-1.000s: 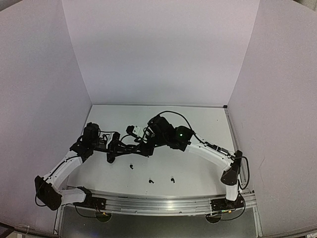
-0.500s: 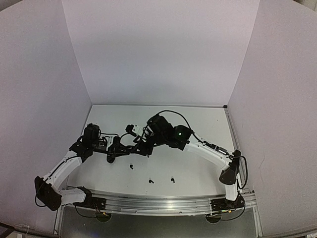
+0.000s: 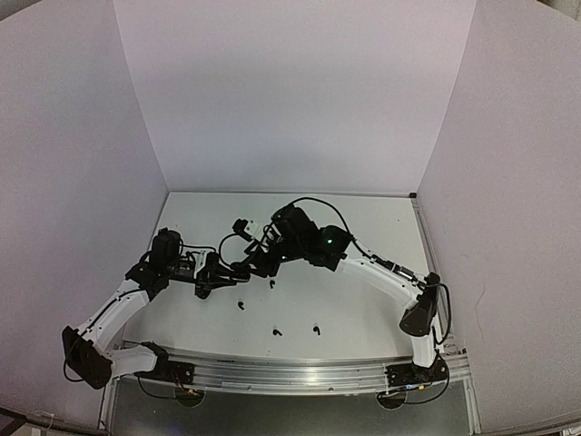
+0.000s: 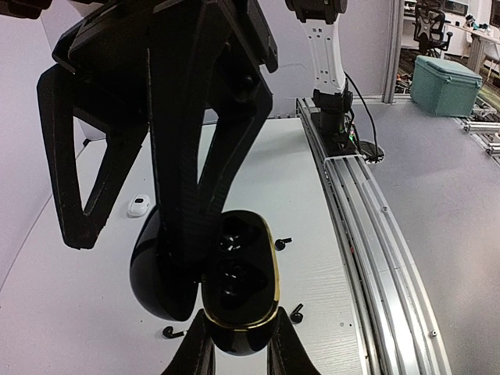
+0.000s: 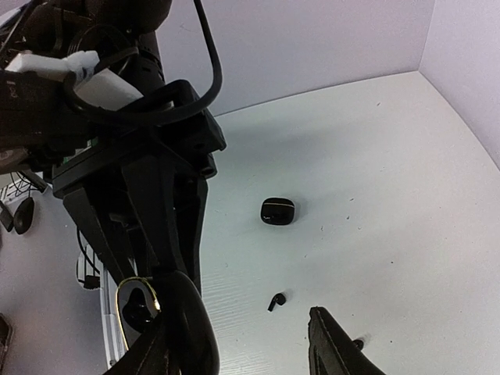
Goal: Insert the wireless bluetooth earbuds into the charging case
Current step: Open the charging case, then pick up the right earbud from the center of the board.
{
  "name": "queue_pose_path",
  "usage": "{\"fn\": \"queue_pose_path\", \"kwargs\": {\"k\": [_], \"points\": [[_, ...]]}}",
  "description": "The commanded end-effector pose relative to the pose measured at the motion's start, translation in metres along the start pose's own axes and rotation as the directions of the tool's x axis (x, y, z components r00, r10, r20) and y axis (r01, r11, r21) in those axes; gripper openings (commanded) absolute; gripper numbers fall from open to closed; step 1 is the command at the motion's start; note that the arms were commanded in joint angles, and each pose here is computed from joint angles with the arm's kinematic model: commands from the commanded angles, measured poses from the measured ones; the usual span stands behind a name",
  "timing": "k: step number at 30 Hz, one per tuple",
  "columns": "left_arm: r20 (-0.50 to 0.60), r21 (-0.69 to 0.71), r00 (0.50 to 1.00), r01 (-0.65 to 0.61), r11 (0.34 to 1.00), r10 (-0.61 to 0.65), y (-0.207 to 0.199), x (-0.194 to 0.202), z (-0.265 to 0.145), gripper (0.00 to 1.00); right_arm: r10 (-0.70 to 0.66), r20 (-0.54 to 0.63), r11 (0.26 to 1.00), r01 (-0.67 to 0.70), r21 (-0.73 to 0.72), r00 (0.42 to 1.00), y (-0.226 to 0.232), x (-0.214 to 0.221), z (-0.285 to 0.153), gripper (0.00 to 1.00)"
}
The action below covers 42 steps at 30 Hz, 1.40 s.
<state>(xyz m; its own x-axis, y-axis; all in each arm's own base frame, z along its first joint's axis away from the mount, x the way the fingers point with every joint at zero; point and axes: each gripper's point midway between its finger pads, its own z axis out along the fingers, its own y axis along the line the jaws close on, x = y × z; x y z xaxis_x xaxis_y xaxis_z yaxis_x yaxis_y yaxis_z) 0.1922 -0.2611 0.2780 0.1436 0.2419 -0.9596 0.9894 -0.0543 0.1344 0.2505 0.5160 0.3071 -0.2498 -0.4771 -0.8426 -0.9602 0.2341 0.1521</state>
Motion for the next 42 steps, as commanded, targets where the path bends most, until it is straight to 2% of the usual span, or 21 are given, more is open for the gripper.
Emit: {"fn": "queue_pose_path", "kwargs": {"k": [1, 6, 12, 26, 28, 30, 32, 34, 37, 42], "points": [[0.075, -0.002, 0.996, -0.052, 0.999, 0.052, -0.003, -0.025, -0.004, 0.00, 0.017, -0.003, 1.000, -0.017, 0.017, 1.000, -0.007, 0.002, 0.005, 0.50], [0.089, -0.004, 0.995, 0.042, 0.999, -0.041, -0.001, -0.021, -0.003, 0.00, 0.057, -0.007, 0.998, -0.057, 0.027, 0.998, -0.016, 0.005, 0.004, 0.51], [0.099, 0.000, 0.983, 0.157, 0.988, -0.157, 0.000, -0.015, 0.000, 0.00, 0.076, 0.011, 0.996, -0.076, -0.046, 0.997, -0.007, -0.003, 0.003, 0.54], [0.092, 0.003, 0.975, 0.202, 0.979, -0.202, 0.001, -0.009, 0.002, 0.00, 0.078, 0.057, 0.988, -0.069, -0.135, 0.995, 0.009, -0.023, -0.010, 0.59], [0.091, 0.000, 0.974, 0.207, 0.978, -0.206, 0.002, -0.008, 0.002, 0.00, 0.073, 0.069, 0.988, -0.063, -0.139, 0.995, 0.011, -0.028, -0.012, 0.62], [0.095, -0.006, 0.973, 0.212, 0.977, -0.210, 0.003, -0.009, 0.002, 0.00, 0.087, 0.083, 0.988, -0.075, -0.136, 0.993, 0.011, -0.034, -0.015, 0.72], [0.096, -0.019, 0.969, 0.231, 0.973, -0.228, 0.005, -0.008, 0.002, 0.00, 0.107, 0.104, 0.988, -0.094, -0.120, 0.989, 0.009, -0.043, -0.021, 0.84], [0.101, -0.035, 0.965, 0.246, 0.969, -0.241, 0.008, -0.007, 0.002, 0.00, 0.144, 0.132, 0.988, -0.136, -0.067, 0.981, -0.001, -0.051, -0.031, 0.89], [0.112, -0.068, 0.958, 0.271, 0.960, -0.263, 0.012, -0.004, 0.001, 0.00, 0.237, 0.171, 0.967, -0.249, 0.050, 0.956, -0.025, -0.055, -0.049, 0.90], [0.135, -0.098, 0.954, 0.283, 0.954, -0.269, 0.016, -0.005, 0.000, 0.00, 0.378, 0.193, 0.876, -0.417, 0.241, 0.905, -0.055, -0.022, -0.066, 0.90]]}}
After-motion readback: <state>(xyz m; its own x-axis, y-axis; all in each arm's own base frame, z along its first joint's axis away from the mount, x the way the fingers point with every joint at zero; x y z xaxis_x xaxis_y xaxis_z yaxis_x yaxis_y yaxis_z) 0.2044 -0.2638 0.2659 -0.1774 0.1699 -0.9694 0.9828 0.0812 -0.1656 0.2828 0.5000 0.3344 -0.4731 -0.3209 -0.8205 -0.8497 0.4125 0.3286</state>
